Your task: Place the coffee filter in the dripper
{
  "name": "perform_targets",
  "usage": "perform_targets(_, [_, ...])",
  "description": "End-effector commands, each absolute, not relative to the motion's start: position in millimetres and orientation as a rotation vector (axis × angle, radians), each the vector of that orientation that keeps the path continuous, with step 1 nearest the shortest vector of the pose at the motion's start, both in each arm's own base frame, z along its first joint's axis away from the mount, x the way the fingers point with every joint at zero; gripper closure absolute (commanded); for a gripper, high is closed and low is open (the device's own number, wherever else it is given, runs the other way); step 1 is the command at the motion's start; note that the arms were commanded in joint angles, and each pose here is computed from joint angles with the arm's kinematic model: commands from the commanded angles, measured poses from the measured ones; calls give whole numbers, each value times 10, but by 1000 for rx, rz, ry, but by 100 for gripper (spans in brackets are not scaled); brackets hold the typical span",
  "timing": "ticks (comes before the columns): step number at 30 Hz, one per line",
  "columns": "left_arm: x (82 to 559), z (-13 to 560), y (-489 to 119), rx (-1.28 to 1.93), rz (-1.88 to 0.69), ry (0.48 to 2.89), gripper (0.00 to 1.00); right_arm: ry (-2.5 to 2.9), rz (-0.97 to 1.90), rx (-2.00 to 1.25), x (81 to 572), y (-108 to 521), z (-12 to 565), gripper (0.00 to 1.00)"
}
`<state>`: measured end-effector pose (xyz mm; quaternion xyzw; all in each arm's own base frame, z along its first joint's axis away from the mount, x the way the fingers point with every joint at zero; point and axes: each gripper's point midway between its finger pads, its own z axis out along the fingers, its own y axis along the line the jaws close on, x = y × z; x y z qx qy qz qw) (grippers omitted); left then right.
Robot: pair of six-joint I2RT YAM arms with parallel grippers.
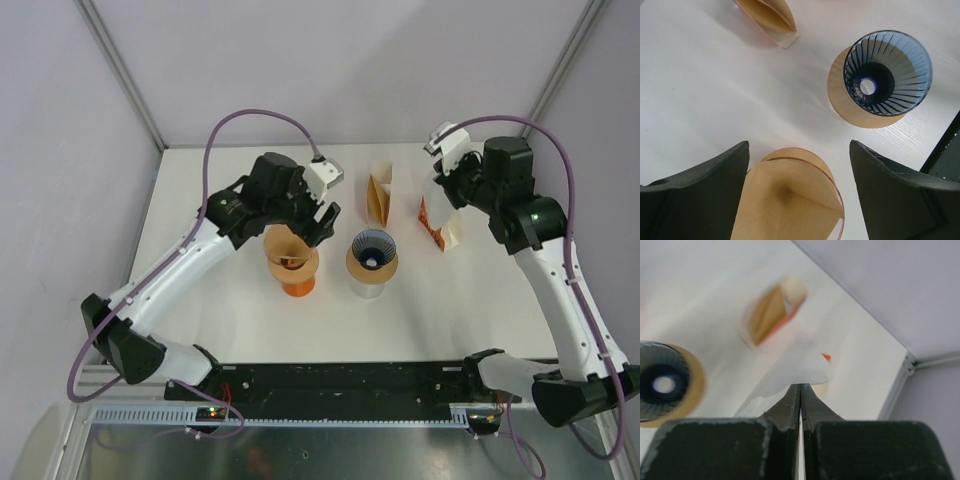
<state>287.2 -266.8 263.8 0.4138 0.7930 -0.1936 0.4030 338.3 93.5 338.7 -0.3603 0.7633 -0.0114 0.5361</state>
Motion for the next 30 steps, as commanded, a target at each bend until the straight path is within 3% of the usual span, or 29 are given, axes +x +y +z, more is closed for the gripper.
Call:
perform_targets(1, [2844,3194,-2537,991,-458,1853,14,1852,122,-668,3045,1202,3827,100])
perform_targets(6, [2757,3286,-2475,974,-467,1831,13,2038,289,-585,2718,1519,3870,100])
perform_targets(17, [2592,3291,-2482,980,-542,1840,12,2425,526,-556,2438,1936,3308,100])
perform_targets(30, [2531,3171,-2590,1012,-618,1873,12,2578,423,-622,2694,2127,2806,100])
